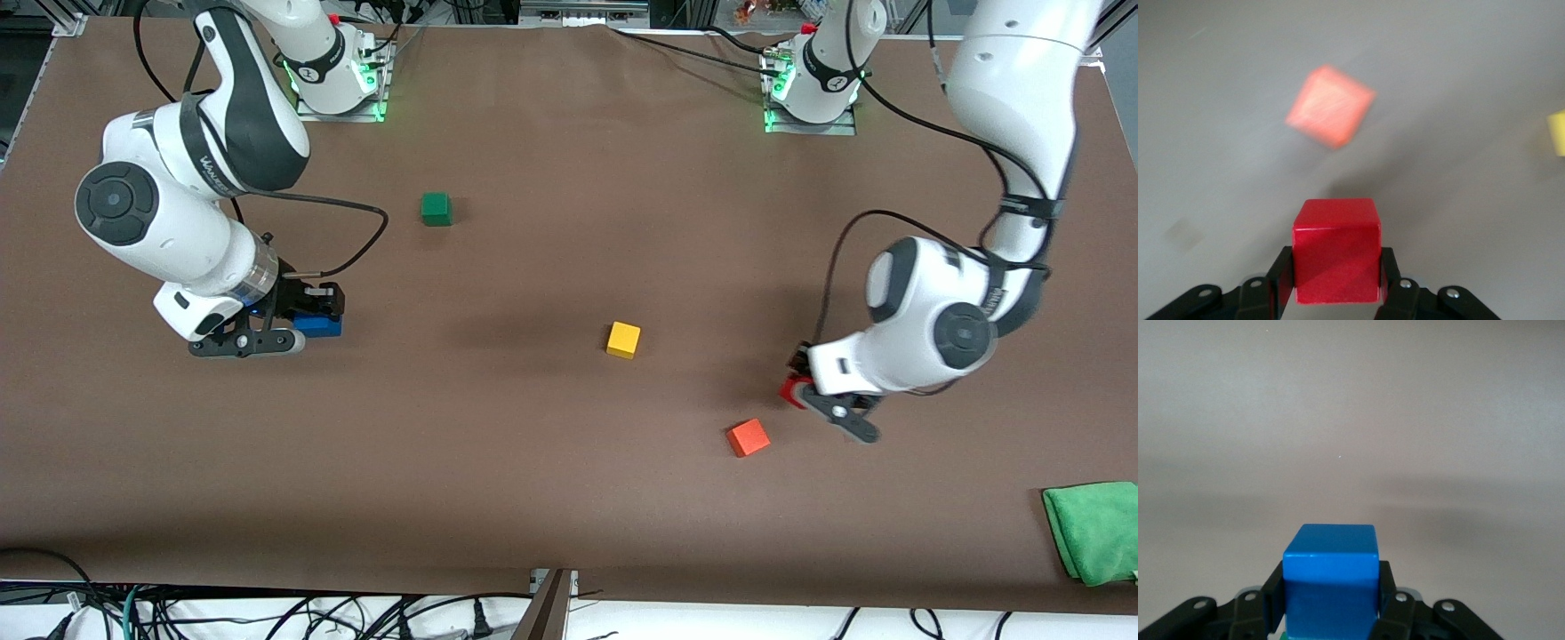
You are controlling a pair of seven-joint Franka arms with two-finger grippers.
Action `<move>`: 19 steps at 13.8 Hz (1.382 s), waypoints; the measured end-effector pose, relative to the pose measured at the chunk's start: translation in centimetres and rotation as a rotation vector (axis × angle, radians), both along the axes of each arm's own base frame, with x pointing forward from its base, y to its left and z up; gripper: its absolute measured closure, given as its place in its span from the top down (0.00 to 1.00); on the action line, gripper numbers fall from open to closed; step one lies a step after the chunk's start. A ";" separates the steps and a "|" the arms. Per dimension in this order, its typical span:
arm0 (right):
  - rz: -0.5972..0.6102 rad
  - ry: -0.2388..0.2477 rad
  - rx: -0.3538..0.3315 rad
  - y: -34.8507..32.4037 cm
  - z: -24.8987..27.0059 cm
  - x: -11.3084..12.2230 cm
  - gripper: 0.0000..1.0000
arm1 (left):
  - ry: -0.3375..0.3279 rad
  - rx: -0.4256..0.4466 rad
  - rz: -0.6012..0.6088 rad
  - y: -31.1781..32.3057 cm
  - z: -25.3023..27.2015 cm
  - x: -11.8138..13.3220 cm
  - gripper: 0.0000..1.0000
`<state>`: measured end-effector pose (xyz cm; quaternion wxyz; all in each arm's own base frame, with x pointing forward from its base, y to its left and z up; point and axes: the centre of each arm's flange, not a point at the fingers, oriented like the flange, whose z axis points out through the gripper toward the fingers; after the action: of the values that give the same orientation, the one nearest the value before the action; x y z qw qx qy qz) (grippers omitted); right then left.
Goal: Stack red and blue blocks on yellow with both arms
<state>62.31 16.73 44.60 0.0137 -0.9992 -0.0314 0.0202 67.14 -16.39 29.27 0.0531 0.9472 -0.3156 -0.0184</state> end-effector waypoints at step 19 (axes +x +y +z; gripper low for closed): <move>-0.075 0.023 -0.006 0.8 0.3 0.6 0.55 | 0.002 0.099 0.249 -25.0 -3.0 -9.0 0.56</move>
<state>62.87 17.54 44.86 0.0116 -0.9994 0.0065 0.0315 58.13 -41.35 26.31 0.0083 0.9805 -0.1944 -0.0280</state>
